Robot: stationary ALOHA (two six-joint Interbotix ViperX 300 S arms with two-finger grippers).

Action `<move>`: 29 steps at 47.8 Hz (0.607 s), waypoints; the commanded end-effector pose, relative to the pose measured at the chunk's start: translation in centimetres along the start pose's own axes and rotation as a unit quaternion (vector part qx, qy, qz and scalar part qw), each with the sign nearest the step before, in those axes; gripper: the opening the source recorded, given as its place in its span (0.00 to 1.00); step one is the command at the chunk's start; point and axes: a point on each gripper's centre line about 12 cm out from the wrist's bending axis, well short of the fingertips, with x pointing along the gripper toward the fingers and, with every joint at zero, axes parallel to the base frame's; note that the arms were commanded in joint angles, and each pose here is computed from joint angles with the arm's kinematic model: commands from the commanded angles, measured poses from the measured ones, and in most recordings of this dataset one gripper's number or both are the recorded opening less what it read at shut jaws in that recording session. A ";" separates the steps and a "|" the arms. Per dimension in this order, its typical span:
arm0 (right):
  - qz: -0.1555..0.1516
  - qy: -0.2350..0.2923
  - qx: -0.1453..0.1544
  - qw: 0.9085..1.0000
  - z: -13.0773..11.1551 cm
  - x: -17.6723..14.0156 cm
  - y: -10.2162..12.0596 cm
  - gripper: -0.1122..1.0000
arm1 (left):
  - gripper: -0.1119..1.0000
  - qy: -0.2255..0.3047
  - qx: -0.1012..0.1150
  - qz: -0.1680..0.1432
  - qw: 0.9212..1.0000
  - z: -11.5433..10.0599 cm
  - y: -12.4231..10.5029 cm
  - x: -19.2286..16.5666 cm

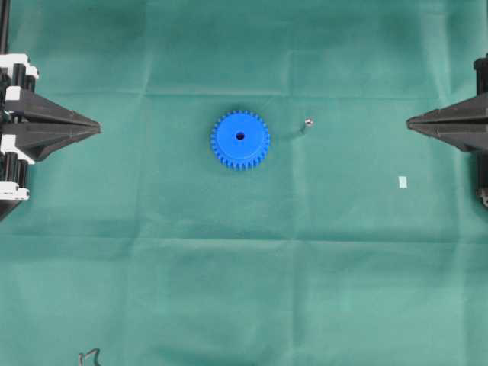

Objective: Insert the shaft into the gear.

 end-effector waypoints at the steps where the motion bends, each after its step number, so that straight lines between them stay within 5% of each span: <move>1: -0.004 -0.005 0.005 1.000 0.4 0.2 -0.2 0.13 | 0.10 -0.002 0.005 -0.002 1.000 1.1 0.0 0.6; 18: -0.063 0.033 0.036 0.997 -0.6 1.7 -2.5 0.13 | 0.10 -0.003 0.003 -0.002 1.000 1.3 0.0 0.7; 29: -0.100 0.105 0.042 0.989 -2.2 4.3 -4.5 0.13 | 0.10 -0.004 0.002 -0.002 1.000 1.4 0.0 0.7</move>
